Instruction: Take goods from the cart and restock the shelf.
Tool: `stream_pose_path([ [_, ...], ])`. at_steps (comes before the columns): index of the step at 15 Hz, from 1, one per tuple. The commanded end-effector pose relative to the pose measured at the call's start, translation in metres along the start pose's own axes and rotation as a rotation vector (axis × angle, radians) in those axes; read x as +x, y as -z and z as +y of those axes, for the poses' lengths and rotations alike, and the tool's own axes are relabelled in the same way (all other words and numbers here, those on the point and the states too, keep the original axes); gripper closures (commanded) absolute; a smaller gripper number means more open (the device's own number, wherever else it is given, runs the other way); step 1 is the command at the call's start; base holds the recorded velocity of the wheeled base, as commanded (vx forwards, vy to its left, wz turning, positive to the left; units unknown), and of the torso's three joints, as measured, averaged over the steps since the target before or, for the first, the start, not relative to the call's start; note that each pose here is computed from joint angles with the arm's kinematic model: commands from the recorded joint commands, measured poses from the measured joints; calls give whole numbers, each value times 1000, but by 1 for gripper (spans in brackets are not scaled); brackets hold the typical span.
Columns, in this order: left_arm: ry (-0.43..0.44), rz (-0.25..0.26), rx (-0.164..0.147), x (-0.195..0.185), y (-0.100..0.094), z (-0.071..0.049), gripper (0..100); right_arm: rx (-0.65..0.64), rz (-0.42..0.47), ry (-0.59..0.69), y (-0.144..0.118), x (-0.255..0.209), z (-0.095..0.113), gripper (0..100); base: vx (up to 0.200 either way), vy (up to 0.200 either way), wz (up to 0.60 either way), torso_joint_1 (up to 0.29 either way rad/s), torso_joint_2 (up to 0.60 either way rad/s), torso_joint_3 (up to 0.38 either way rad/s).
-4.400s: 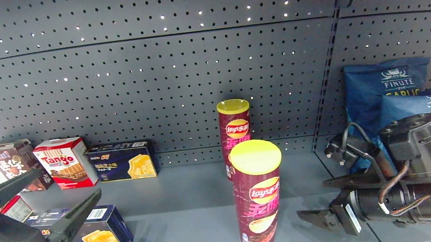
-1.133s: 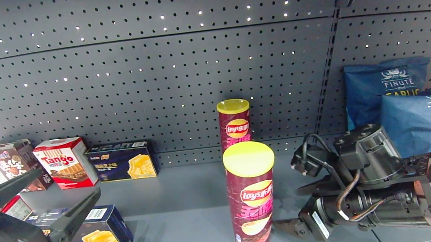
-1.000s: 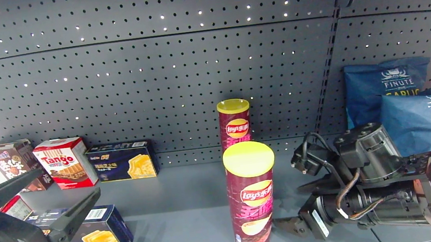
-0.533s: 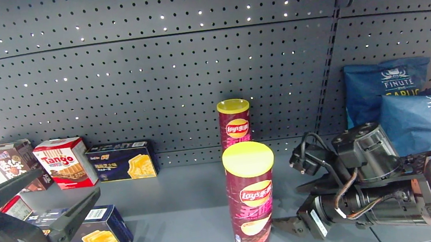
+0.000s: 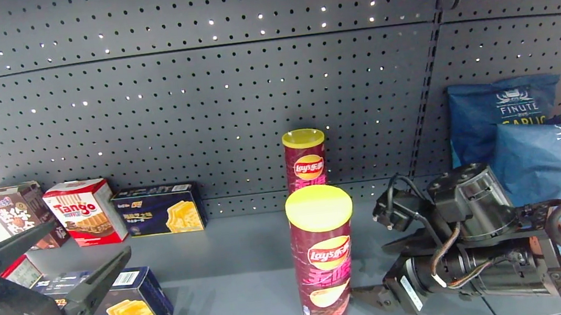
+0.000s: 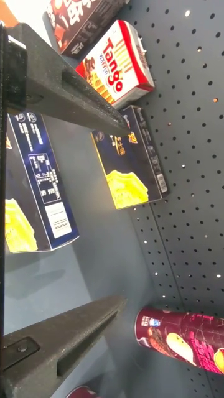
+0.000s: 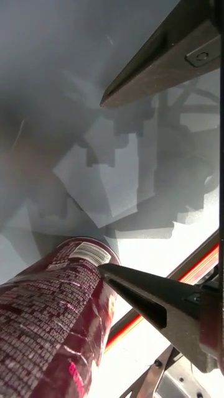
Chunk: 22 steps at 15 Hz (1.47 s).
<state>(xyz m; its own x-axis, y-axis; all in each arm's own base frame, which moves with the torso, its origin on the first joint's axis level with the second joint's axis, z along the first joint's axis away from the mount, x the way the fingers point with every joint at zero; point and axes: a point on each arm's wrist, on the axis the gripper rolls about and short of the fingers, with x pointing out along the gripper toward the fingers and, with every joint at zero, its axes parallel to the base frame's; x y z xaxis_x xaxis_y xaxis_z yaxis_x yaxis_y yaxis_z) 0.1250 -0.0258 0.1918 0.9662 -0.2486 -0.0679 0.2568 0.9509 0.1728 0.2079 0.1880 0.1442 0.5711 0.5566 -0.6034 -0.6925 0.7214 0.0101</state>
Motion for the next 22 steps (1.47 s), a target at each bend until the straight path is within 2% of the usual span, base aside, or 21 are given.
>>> stream_pose_path([
  [1, 0, -1, 0, 0, 0, 0, 0, -2, 2, -2, 0, 1, 1, 0, 0, 0, 0, 0, 0, 0],
  [4, -7, -1, 0, -1, 0, 1, 0, 4, -7, 4, 1, -4, -1, 0, 0, 0, 0, 0, 0, 0],
  [6, -5, 14, -1, -3, 5, 0, 0, 23, -81, 27, -4, -30, -8, 0, 0, 0, 0, 0, 0, 0],
  [8, -8, 15, -2, -13, 13, -2, 0, 68, -237, 77, -15, -76, -18, 0, 0, 0, 0, 0, 0, 0],
  [9, -17, 1, -1, -24, 18, -3, 0, 97, -340, 154, -7, -117, -27, 0, 0, 0, 0, 0, 0, 0],
  [11, -42, -16, -1, -40, 28, -4, 0, 143, -429, 293, 30, -165, -34, 0, 0, 0, 0, 0, 0, 0],
  [13, -83, -12, -1, -51, 38, -5, 0, 187, -484, 424, 64, -191, -35, 0, 0, 0, 0, 0, 0, 0],
  [14, -117, -3, 0, -65, 55, -8, 0, 231, -552, 570, 107, -211, -24, 0, 0, 0, 0, 0, 0, 0],
  [15, -122, 0, 3, -70, 62, -10, 0, 240, -563, 610, 122, -213, -19, 0, 0, 0, 0, 0, 0, 0],
  [16, -124, 47, 4, -85, 74, -14, 0, 265, -586, 734, 169, -208, -4, 0, 0, 0, 0, 0, 0, 0],
  [17, -115, 61, 6, -90, 79, -16, 0, 262, -602, 775, 184, -205, 2, 0, 0, 0, 0, 0, 0, 0],
  [18, -105, 64, 81, -110, 93, -21, 0, 246, -659, 859, 215, -200, 19, 0, 0, 0, 0, 0, 0, 0],
  [19, -108, 50, 108, -119, 101, -24, 0, 284, -593, 854, 225, -195, 21, 0, 0, 0, 0, 0, 0, 0],
  [20, -114, 30, 118, -129, 110, -28, 0, 285, -592, 853, 223, -195, 19, 0, 0, 0, 0, 0, 0, 0],
  [21, -130, 4, 118, -139, 111, -29, 0, 284, -577, 832, 224, -194, 20, 0, 0, 0, 0, 0, 0, 0],
  [22, -131, 15, 114, -139, 111, -29, 0, 289, -542, 810, 227, -192, 20, 0, 0, 0, 0, 0, 0, 0],
])
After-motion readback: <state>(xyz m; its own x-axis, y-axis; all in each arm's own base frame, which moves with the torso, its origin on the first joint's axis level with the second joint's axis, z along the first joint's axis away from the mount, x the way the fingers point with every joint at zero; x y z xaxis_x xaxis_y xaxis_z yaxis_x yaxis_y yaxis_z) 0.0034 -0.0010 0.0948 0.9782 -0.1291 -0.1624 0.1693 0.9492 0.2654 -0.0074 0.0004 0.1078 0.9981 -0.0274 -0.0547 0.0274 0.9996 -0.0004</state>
